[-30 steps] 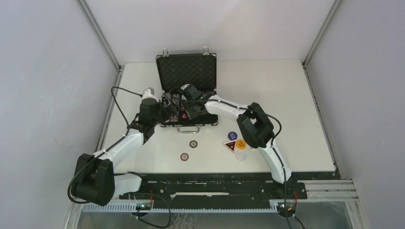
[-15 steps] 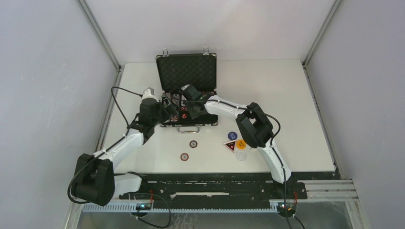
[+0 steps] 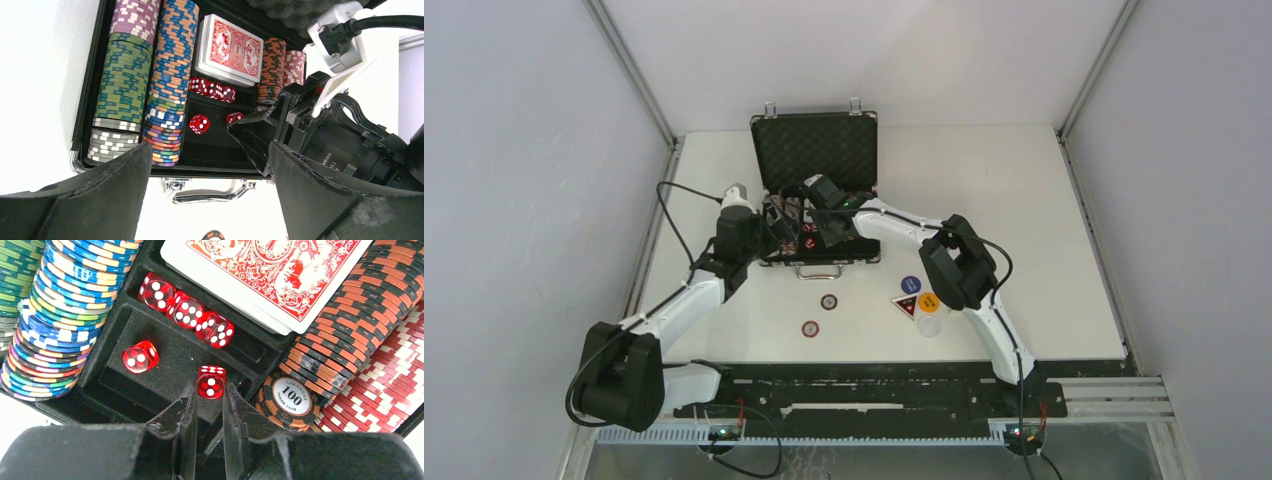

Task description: Pack up texas hold em set

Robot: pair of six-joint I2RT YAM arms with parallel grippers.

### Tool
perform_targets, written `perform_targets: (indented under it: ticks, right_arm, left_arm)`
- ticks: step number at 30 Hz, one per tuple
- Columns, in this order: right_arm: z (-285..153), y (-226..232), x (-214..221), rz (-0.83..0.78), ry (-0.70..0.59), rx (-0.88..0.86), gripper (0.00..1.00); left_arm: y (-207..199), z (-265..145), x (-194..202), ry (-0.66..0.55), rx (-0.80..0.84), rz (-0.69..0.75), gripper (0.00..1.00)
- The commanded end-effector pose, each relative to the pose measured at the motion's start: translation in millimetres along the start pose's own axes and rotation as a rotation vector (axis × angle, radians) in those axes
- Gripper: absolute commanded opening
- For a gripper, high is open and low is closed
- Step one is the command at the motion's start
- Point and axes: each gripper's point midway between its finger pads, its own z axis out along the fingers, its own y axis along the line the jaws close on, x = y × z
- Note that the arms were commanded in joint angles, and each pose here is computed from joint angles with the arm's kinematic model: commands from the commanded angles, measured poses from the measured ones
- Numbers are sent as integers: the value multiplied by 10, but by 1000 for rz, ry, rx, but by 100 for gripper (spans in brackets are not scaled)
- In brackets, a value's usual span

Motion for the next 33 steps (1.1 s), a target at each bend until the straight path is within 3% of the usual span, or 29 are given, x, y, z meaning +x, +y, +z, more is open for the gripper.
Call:
perform_targets:
  ticks: [1,33]
  right_arm:
    - [-445,-32,-602,29,-168,-6,19]
    - [-175,-273,-594,57,-128,16,22]
  left_arm:
    - [-22,-24,-46,-18,18,15,91]
    - [4,-9,-40,-17,6,20,91]
